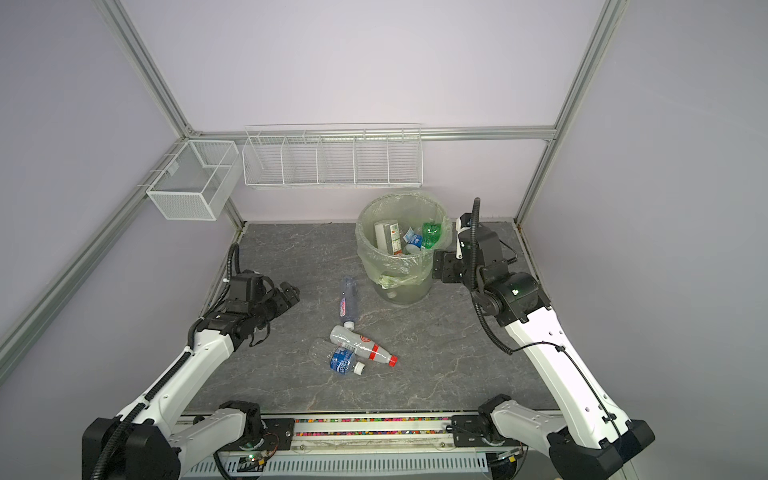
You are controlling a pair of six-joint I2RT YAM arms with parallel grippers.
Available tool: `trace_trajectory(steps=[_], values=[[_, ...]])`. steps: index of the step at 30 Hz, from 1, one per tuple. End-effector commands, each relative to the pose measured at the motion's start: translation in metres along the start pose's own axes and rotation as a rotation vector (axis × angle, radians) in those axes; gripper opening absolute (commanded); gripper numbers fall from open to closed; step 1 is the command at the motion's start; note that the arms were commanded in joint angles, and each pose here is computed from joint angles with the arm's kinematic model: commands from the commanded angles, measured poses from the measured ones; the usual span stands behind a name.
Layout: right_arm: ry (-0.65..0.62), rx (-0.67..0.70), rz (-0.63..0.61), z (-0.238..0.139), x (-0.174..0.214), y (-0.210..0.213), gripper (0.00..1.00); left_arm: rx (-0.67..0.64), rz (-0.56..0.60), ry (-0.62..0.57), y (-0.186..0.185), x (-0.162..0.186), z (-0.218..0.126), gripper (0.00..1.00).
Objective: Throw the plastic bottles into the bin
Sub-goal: 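Open the right gripper over the bin to drop the green soda bottle, then move the left gripper down toward the blue-label water bottle while the right gripper draws back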
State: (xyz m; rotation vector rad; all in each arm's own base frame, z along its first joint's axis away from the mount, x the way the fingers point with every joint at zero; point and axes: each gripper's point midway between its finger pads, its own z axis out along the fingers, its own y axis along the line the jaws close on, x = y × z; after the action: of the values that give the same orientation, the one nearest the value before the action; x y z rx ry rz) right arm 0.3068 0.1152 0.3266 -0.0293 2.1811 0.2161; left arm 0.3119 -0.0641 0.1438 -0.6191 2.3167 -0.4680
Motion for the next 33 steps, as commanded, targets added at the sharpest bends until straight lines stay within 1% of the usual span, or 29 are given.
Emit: trace_trajectory(steps=[1,3,5,13,14,16,19,26,30,33], values=[[0.002,-0.028,0.036,-0.002,0.010,0.001,0.88,-0.014,-0.032,0.011,0.008,0.007,-0.002,0.99],[0.023,-0.030,0.039,0.000,0.021,-0.001,0.88,-0.004,-0.032,0.027,0.008,0.012,-0.002,0.99],[0.042,-0.030,0.038,0.002,0.029,-0.002,0.88,-0.015,-0.056,0.038,0.013,0.017,-0.002,0.99],[0.118,-0.068,0.028,0.012,0.061,0.001,0.88,-0.103,-0.124,0.065,0.043,0.040,-0.004,0.99],[0.125,-0.065,0.027,0.013,0.064,0.000,0.88,-0.125,-0.138,0.068,0.047,0.042,-0.005,0.99],[0.140,-0.063,0.026,0.014,0.069,-0.001,0.88,-0.227,-0.180,0.070,0.066,0.050,-0.007,1.00],[0.150,-0.065,0.026,0.014,0.074,-0.002,0.88,-0.284,-0.204,0.104,0.077,0.063,-0.008,1.00],[0.138,-0.073,0.047,0.014,0.085,-0.005,0.88,-0.274,-0.235,0.153,0.067,0.081,-0.010,1.00],[0.155,-0.095,0.057,0.018,0.097,-0.002,0.88,-0.247,-0.264,0.197,0.061,0.091,-0.008,1.00],[0.158,-0.100,0.062,0.019,0.103,-0.003,0.88,-0.257,-0.290,0.238,0.062,0.099,-0.010,1.00]])
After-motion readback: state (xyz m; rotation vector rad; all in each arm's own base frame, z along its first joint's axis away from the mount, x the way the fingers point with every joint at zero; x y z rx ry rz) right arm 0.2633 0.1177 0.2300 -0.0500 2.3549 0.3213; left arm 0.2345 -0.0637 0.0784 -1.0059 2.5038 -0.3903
